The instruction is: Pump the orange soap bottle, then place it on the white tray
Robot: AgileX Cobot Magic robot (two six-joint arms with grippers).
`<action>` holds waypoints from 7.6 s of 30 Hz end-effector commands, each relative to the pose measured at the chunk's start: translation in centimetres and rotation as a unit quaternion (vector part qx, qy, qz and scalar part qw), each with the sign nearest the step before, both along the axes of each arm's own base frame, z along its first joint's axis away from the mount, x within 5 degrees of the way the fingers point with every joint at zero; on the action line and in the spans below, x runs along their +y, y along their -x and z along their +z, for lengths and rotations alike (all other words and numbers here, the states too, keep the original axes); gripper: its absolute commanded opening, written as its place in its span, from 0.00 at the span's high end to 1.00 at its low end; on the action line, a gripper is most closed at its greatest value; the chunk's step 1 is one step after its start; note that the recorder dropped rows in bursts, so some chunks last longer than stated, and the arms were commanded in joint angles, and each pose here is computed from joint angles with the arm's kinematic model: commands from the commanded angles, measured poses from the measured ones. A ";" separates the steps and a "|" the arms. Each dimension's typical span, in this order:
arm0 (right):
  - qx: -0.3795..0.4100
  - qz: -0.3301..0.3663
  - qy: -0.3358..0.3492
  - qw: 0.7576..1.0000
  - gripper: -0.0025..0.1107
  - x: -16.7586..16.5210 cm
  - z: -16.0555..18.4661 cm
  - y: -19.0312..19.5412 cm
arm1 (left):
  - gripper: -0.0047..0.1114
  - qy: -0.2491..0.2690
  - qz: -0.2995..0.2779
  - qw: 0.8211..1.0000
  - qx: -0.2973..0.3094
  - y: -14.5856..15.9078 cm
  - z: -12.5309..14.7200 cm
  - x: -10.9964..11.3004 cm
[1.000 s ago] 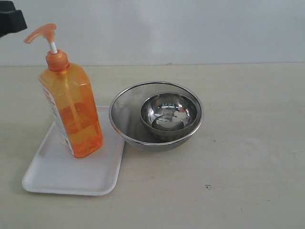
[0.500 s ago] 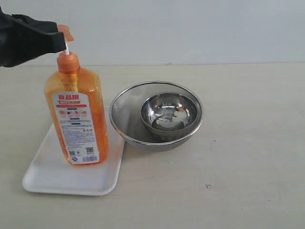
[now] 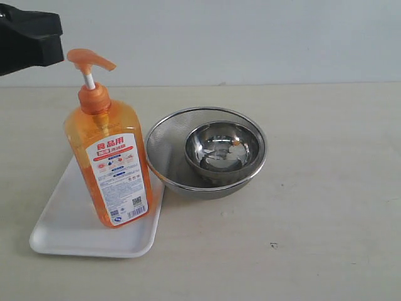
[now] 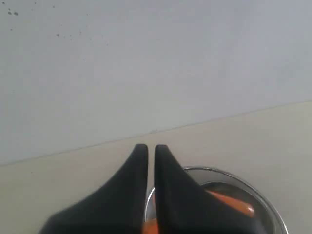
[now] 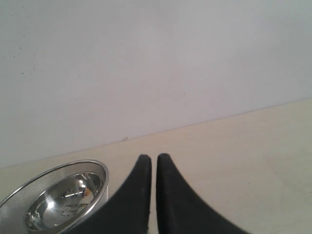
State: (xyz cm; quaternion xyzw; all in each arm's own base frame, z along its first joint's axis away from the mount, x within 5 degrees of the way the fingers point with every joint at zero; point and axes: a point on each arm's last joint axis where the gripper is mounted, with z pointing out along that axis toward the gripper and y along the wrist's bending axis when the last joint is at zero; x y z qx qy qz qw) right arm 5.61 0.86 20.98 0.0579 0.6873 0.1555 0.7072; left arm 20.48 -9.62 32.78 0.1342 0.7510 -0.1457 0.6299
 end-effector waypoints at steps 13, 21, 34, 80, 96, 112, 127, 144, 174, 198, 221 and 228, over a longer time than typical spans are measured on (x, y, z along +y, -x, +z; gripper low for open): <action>-0.004 -0.003 0.002 1.000 0.98 0.0 0.1 0.0 | 0.92 -0.003 0.043 0.998 -0.038 8.1 -7.4 5.0; -0.004 -0.003 0.002 1.000 0.98 0.0 0.1 0.0 | 0.63 0.002 0.049 0.999 -0.007 8.7 -9.6 5.3; -0.004 -0.003 0.002 1.000 0.98 0.0 0.1 0.0 | 0.12 -0.013 0.048 0.999 0.017 8.1 -11.2 5.0; -0.004 -0.003 0.002 1.000 0.98 0.0 0.1 0.0 | 0.04 -0.069 0.000 0.997 -0.020 3.5 -15.9 2.0; -0.004 -0.003 0.002 1.000 0.98 0.0 0.1 0.0 | 0.02 -0.090 -0.080 0.992 -0.025 -0.8 -17.3 -1.6; -0.004 -0.003 0.002 1.000 0.98 0.0 0.1 0.0 | 0.02 -0.102 -0.075 0.992 -0.025 -3.2 -18.3 -2.7; -0.004 -0.003 0.002 1.000 0.98 0.0 0.1 0.0 | 0.51 -0.097 -0.052 0.994 -0.017 -3.4 -18.4 -2.3; -0.004 -0.003 0.002 1.000 0.98 0.0 0.1 0.0 | 0.92 -0.069 0.023 0.997 0.006 -3.9 -18.4 -1.2; -0.004 -0.003 0.002 1.000 0.98 0.0 0.1 0.0 | 0.92 -0.030 0.044 0.998 -0.036 -4.1 -17.3 -1.0; -0.004 -0.003 0.002 1.000 0.98 0.0 0.1 0.0 | 0.27 -0.007 0.029 0.999 0.022 -3.7 -18.2 -1.3; -0.004 -0.003 0.002 1.000 0.98 0.0 0.1 0.0 | 0.16 0.035 0.042 0.997 -0.051 -4.2 -16.6 -1.3; -0.004 -0.003 0.002 1.000 0.98 0.0 0.1 0.0 | 0.16 0.034 0.041 0.998 -0.041 -5.2 -16.6 -1.8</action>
